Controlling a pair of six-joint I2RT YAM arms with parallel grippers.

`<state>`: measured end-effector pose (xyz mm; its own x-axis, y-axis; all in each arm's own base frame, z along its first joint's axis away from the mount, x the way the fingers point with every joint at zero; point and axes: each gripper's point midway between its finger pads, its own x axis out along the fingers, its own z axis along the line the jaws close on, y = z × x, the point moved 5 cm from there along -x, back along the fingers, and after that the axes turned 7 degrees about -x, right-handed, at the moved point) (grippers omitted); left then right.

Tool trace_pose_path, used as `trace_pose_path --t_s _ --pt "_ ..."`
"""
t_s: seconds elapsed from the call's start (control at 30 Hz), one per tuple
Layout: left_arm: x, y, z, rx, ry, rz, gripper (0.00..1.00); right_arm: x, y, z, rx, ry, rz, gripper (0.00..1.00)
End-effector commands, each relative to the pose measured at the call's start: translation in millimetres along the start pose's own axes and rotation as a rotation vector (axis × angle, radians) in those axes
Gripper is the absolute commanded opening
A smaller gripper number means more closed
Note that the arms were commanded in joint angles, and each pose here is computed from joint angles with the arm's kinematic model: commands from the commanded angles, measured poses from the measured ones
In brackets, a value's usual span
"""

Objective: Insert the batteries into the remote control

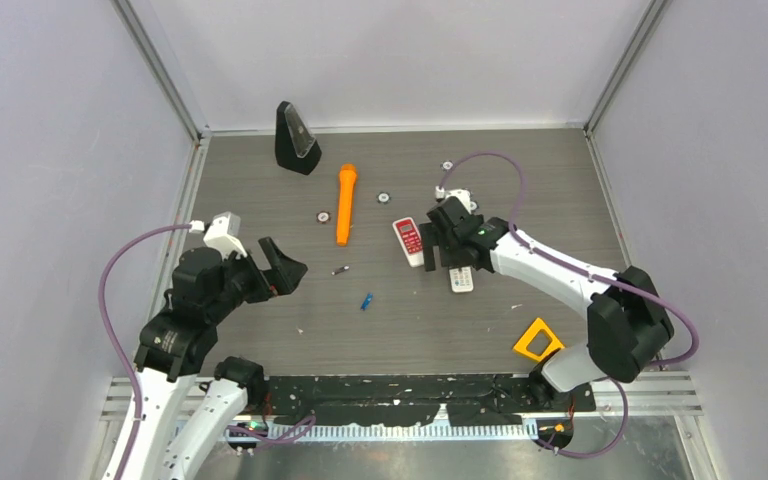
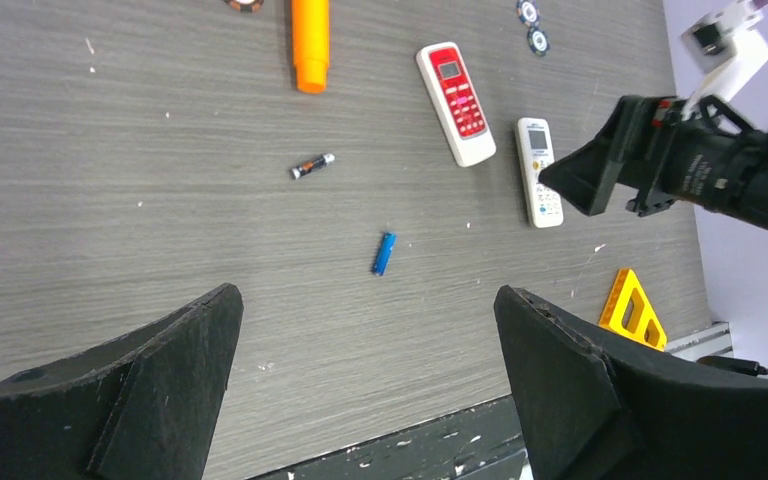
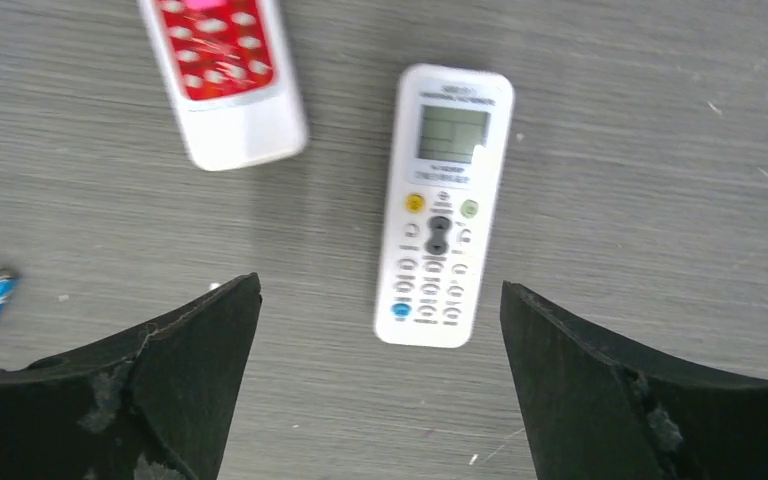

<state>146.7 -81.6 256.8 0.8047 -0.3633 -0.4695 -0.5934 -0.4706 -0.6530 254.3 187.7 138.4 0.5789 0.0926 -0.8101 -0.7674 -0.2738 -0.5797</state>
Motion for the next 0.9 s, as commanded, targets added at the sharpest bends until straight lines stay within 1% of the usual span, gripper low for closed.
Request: trace_pose_path --t_s 0.0,0.1,0.27,0.33,0.43,0.47,0.53,0.57,0.6,0.63,0.67,0.7,0.73,0.77,0.8,0.87 --pt "-11.0 -16.7 -11.9 0.065 0.036 -0.049 0.99 10.9 19.0 -13.3 0.018 0.023 0.050 0.97" --pt "-11.2 -16.2 -12.7 0.063 0.042 -0.046 0.99 23.4 27.7 -17.5 0.032 0.019 0.085 0.99" --pt "-11.0 -12.1 -11.3 0.057 0.046 -0.034 0.99 44.0 34.3 -18.1 0.026 0.006 0.134 1.00" --pt "-10.4 -10.5 -10.9 0.053 0.048 -0.028 0.99 51.1 37.6 -18.5 0.023 0.005 0.153 0.97" --pt "-9.3 -9.0 -11.4 0.043 0.055 -0.021 0.99 58.8 43.2 -21.9 0.043 0.001 0.172 0.85" --pt "-8.8 -8.6 -11.8 0.041 0.058 -0.019 0.99 61.7 46.2 -23.7 0.052 0.001 0.180 0.83" --pt "-7.8 -8.2 -12.2 0.038 0.062 -0.017 0.99 64.8 50.6 -24.9 0.065 -0.005 0.190 0.74" --pt "-7.4 -7.9 -12.1 0.037 0.063 -0.016 0.99 65.9 53.9 -25.1 0.070 -0.009 0.200 0.72" --pt "-7.2 -8.1 -12.6 0.037 0.066 -0.015 0.99 66.9 54.0 -26.3 0.076 -0.010 0.198 0.67" --pt "-6.7 -7.9 -12.5 0.037 0.065 -0.013 0.99 67.5 55.9 -26.7 0.079 -0.012 0.203 0.64" --pt "-5.9 -8.2 -12.9 0.037 0.066 -0.011 0.99 67.7 56.2 -27.4 0.084 -0.011 0.203 0.58" --pt "-5.8 -8.4 -13.5 0.037 0.070 -0.011 0.99 67.4 57.2 -27.6 0.088 -0.012 0.202 0.55" --pt "-4.9 -8.5 -13.7 0.036 0.070 -0.007 0.98 66.9 56.7 -27.7 0.089 -0.015 0.198 0.48" --pt "-4.9 -9.1 -14.5 0.038 0.072 -0.007 0.98 65.6 55.5 -26.2 0.091 -0.030 0.187 0.45" --pt "-5.0 -9.7 -15.4 0.040 0.076 -0.007 0.98 64.6 54.7 -25.3 0.093 -0.041 0.179 0.41" --pt "-6.0 -11.6 -18.4 0.050 0.093 -0.013 0.98 58.3 49.4 -21.5 0.102 -0.082 0.145 0.34"
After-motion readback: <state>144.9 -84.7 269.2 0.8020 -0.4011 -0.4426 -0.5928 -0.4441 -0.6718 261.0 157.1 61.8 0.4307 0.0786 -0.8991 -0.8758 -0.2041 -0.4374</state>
